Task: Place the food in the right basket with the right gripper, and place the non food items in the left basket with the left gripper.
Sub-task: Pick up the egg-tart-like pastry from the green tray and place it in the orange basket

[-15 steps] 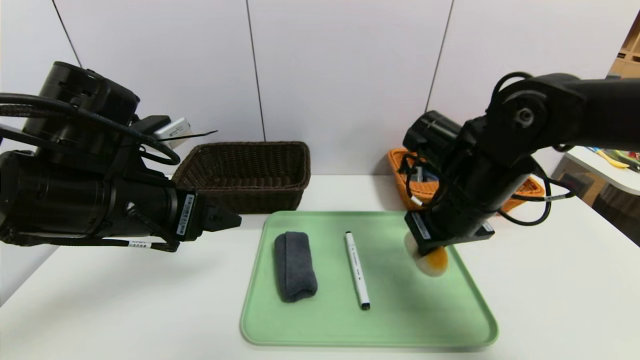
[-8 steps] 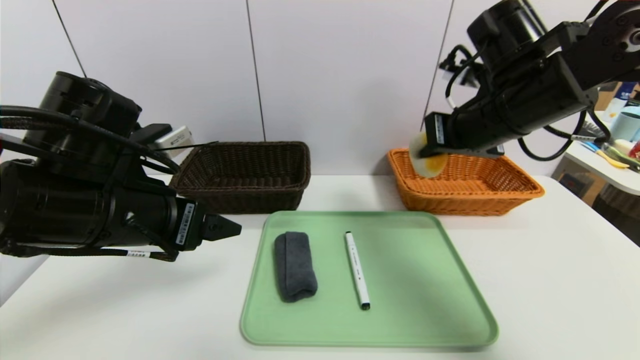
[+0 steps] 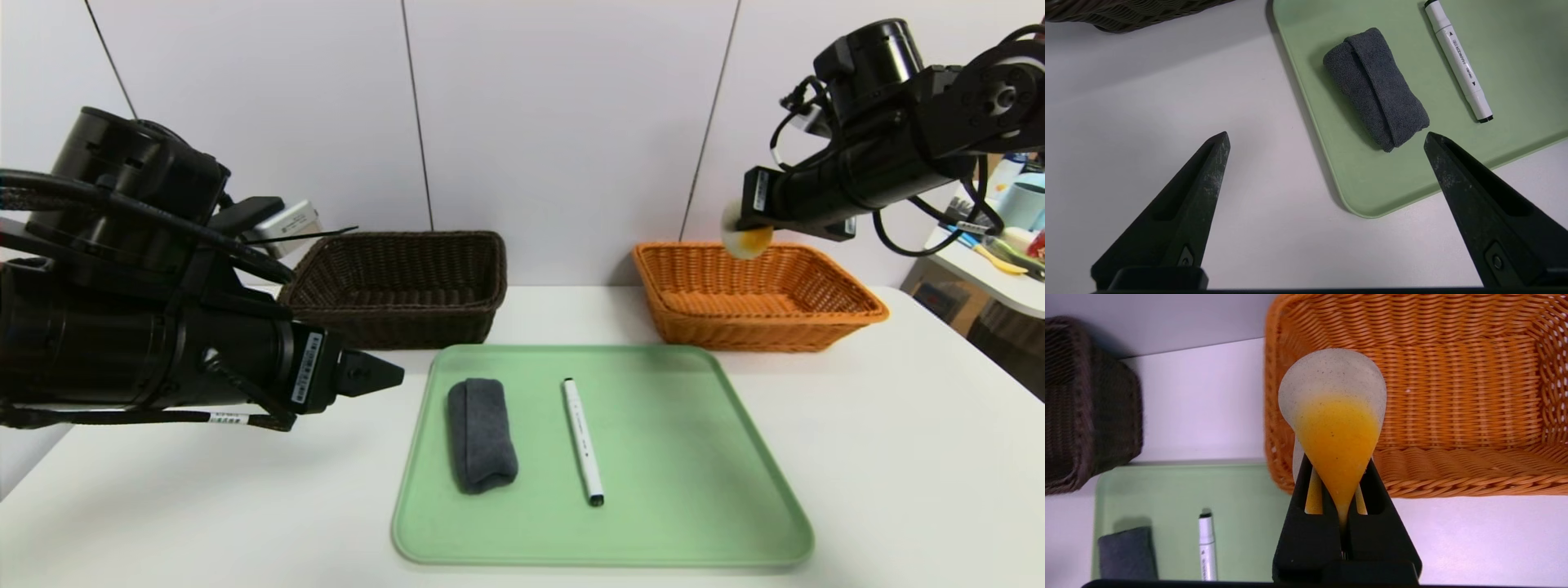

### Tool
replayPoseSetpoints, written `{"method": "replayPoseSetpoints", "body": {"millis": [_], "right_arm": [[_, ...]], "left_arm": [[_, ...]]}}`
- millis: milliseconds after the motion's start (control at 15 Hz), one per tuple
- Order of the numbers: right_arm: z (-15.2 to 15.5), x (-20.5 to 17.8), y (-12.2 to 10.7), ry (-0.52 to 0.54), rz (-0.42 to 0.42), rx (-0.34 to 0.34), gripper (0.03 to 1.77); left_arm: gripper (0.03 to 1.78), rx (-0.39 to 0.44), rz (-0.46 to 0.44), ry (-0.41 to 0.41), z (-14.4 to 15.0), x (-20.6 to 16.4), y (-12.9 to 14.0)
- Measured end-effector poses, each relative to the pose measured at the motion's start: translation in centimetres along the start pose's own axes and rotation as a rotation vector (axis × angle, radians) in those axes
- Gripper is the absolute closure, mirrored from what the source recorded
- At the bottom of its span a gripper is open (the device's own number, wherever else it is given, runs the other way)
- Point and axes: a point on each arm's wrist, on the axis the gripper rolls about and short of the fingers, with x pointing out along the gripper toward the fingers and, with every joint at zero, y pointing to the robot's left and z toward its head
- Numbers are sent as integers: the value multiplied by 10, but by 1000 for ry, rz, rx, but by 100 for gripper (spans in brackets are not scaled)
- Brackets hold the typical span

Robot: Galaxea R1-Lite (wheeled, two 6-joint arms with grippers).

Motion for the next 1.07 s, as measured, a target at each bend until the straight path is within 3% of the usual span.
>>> {"method": "replayPoseSetpoints", "body": {"millis": [267,867,1067], "right_arm": [[1,32,-18,22,-15,31,171],[-10,90,-54,114,-77,74,171],[-13,99,-59,128,-89,77,120]], "left_arm": [[12,-38,2,11,-1,3,0],[12,-36,1,15,-2,3,0],[12,-33,-1,13,-1,3,0]]}}
